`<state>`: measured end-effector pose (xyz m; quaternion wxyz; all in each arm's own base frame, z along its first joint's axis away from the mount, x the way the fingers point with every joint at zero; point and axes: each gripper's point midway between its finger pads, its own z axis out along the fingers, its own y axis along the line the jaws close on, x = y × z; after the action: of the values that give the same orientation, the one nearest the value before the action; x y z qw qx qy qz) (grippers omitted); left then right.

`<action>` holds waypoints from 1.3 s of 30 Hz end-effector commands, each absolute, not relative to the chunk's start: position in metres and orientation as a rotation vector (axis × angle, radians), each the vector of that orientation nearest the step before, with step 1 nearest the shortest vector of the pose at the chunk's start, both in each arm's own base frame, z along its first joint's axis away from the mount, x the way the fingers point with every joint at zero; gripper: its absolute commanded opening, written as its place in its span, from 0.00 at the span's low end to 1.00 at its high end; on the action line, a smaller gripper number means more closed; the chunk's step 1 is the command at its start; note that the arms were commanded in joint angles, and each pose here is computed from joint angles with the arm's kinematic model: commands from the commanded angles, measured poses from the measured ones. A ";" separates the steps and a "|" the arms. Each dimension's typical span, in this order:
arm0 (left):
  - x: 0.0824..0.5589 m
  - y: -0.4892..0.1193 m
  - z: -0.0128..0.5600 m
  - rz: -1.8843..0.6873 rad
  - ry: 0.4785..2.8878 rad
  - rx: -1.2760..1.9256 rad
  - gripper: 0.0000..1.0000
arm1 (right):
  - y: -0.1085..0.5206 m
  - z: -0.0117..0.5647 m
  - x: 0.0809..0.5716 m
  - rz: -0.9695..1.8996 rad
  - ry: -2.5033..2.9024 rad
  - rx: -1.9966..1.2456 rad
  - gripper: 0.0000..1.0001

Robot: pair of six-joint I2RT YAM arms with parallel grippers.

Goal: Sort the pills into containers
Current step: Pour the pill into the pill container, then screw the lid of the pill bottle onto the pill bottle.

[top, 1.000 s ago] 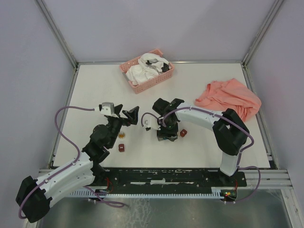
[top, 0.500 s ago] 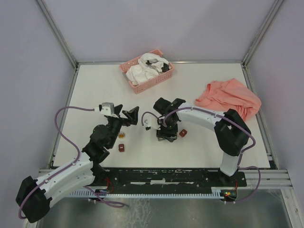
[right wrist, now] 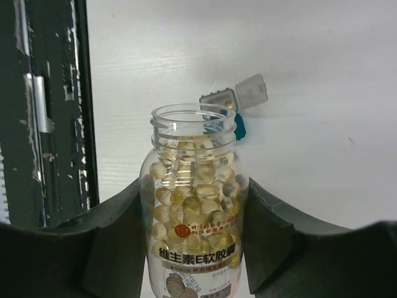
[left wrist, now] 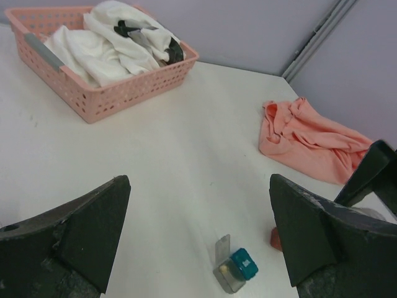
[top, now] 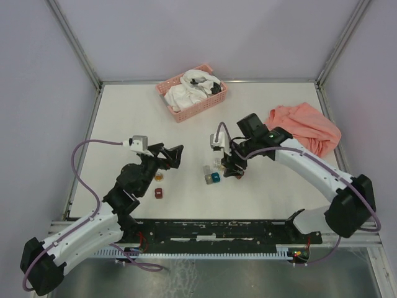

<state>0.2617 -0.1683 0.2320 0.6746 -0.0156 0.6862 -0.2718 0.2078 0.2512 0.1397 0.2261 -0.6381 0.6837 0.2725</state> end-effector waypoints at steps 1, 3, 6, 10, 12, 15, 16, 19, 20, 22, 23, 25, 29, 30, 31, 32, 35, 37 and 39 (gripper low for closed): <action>0.246 -0.185 0.248 -0.818 1.580 -0.091 0.99 | 0.268 0.214 0.200 0.962 1.568 -1.560 0.06; 0.243 -0.187 0.239 -0.828 1.648 -0.100 0.97 | 0.270 0.240 0.196 1.014 1.479 -1.465 0.06; 0.239 -0.182 0.226 -0.783 1.769 -0.138 0.95 | 0.276 0.273 0.182 1.136 1.348 -1.365 0.07; 0.234 -0.168 0.206 -0.689 1.896 -0.198 0.90 | 0.286 0.310 0.170 1.300 1.231 -1.264 0.08; 0.233 -0.165 0.196 -0.656 1.936 -0.215 0.88 | 0.289 0.330 0.166 1.326 1.104 -1.247 0.09; 0.235 -0.160 0.179 -0.591 1.981 -0.230 0.87 | 0.291 0.339 0.165 1.346 1.069 -1.235 0.10; 0.237 -0.157 0.174 -0.561 1.995 -0.237 0.87 | 0.292 0.338 0.166 1.343 1.074 -1.230 0.10; 0.244 -0.147 0.155 -0.445 2.033 -0.269 0.87 | 0.293 0.325 0.166 1.317 1.040 -1.241 0.10; 0.246 -0.143 0.150 -0.399 2.046 -0.278 0.87 | 0.292 0.321 0.165 1.306 1.037 -1.248 0.10; 0.249 -0.137 0.138 -0.323 2.079 -0.297 0.87 | 0.290 0.312 0.161 1.304 1.051 -1.273 0.10; 0.249 -0.135 0.131 -0.286 2.101 -0.299 0.87 | 0.289 0.308 0.159 1.305 1.058 -1.285 0.10; 0.250 -0.130 0.119 -0.219 2.133 -0.313 0.86 | 0.287 0.302 0.156 1.284 1.064 -1.315 0.10; 0.252 -0.120 0.100 -0.088 2.179 -0.336 0.82 | 0.286 0.299 0.153 1.275 1.067 -1.345 0.10; 0.253 -0.118 0.097 -0.064 2.186 -0.338 0.81 | 0.286 0.298 0.153 1.284 1.077 -1.347 0.09; 0.253 -0.116 0.094 -0.035 2.196 -0.336 0.80 | 0.287 0.296 0.153 1.294 1.089 -1.349 0.09; 0.253 -0.114 0.091 -0.006 2.205 -0.333 0.78 | 0.288 0.294 0.153 1.301 1.095 -1.353 0.09; 0.254 -0.109 0.086 0.052 2.215 -0.327 0.77 | 0.288 0.289 0.154 1.300 1.112 -1.360 0.09; 0.254 -0.106 0.080 0.089 2.228 -0.321 0.77 | 0.288 0.288 0.155 1.293 1.125 -1.361 0.09; 0.253 -0.104 0.072 0.115 2.246 -0.314 0.76 | 0.287 0.289 0.154 1.282 1.129 -1.367 0.09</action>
<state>0.2421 -0.1107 0.0658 0.4054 -0.0974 0.9087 0.0234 0.1570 0.2861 0.2674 0.4395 -0.5328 0.4908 0.5312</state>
